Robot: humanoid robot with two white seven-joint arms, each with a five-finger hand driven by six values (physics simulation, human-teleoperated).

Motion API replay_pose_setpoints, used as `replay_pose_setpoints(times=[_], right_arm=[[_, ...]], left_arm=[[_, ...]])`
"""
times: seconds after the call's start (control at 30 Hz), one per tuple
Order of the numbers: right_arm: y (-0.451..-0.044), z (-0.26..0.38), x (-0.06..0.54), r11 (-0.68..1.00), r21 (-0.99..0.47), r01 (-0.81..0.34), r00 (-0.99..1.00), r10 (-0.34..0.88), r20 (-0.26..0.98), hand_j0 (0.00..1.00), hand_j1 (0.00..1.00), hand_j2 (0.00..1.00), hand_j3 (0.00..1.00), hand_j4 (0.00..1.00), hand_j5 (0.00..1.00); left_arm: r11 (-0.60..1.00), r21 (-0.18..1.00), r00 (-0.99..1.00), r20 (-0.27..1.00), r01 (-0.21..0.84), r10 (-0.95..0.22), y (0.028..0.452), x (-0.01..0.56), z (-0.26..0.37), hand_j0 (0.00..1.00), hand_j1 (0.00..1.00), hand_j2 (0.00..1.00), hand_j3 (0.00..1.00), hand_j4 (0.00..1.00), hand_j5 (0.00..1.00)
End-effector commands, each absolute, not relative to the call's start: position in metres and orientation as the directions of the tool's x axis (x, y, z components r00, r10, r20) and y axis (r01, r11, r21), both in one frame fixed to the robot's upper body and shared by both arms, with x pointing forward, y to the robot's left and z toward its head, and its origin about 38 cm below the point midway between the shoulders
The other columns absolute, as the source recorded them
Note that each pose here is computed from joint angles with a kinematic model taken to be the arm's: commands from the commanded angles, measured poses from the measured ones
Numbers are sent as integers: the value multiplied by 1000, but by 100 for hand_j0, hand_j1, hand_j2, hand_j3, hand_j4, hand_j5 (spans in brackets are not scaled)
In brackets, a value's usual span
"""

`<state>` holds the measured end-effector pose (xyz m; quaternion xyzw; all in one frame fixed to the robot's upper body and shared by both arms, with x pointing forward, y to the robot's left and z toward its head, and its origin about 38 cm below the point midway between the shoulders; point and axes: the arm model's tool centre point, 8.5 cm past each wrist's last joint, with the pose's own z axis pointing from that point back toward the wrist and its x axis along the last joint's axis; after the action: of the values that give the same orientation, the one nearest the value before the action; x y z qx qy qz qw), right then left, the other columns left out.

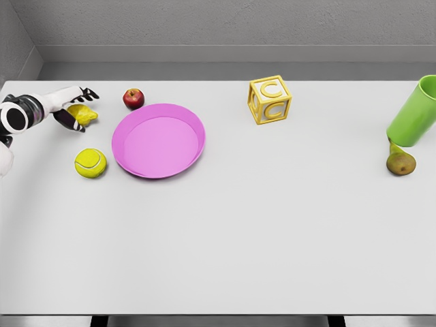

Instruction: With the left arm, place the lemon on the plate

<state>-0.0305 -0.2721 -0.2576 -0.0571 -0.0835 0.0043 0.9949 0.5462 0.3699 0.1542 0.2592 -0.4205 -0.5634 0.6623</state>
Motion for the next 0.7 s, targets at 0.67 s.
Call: replay_pose_setpoints(times=[0.67], right_arm=[[-272,-258,-30,993,-114,2,986,18,166,100,100,100,100,100,100]], left_arm=[[239,814,19,271,529,-962,373,544,153,55,55,55,55,55,55]])
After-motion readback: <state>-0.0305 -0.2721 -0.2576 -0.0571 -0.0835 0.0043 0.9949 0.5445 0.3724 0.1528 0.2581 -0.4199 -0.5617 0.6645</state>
